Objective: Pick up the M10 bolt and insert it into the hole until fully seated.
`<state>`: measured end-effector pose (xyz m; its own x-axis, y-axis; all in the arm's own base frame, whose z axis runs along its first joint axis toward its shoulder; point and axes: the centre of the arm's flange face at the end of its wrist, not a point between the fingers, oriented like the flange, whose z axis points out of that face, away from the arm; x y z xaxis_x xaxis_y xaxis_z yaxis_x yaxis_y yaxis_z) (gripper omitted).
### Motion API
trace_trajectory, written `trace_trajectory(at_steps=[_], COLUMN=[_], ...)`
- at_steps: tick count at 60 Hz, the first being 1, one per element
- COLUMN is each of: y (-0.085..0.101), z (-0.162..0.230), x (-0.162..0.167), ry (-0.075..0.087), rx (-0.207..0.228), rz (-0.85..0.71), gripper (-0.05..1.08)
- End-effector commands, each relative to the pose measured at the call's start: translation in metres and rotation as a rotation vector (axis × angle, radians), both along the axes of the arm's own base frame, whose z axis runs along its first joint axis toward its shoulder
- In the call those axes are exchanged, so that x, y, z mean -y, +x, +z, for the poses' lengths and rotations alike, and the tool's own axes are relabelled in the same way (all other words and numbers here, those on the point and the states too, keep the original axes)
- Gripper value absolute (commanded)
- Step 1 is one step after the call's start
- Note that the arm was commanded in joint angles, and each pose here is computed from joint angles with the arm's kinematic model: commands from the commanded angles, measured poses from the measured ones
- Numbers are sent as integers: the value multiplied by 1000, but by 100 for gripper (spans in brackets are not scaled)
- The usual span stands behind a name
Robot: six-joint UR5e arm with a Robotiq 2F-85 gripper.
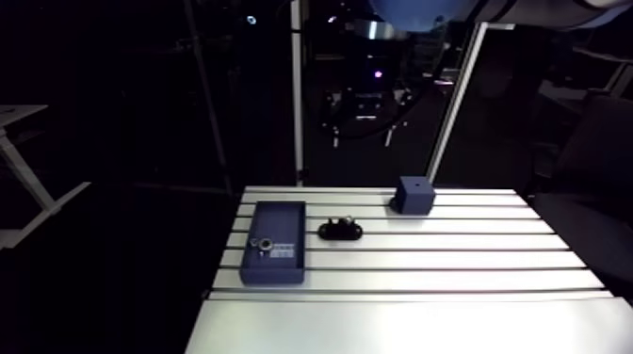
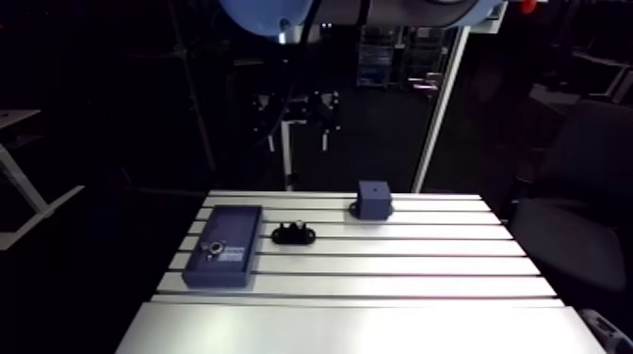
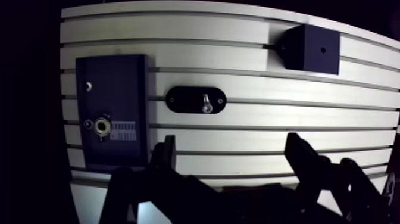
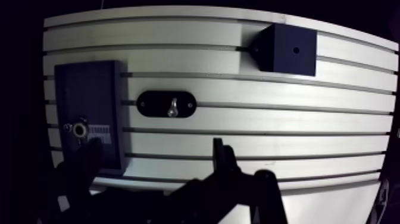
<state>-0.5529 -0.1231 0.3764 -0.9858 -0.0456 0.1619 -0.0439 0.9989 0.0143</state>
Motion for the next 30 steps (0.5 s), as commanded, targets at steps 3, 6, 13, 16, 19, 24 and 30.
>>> trace_trajectory(at_steps=[3, 6, 13, 16, 19, 24, 30], y=[4, 4, 7, 8, 9, 10, 11], z=[-22, -28, -38, -43, -49, -57, -66], x=[-2, -3, -3, -3, -3, -3, -3], ry=[-14, -14, -14, -14, -14, -14, -14], rx=[-28, -32, -45, -44, -49, -52, -50], rz=[-2, -3, -3, -3, -3, -3, -3], gripper=[1, 1, 1, 1, 1, 1, 1])
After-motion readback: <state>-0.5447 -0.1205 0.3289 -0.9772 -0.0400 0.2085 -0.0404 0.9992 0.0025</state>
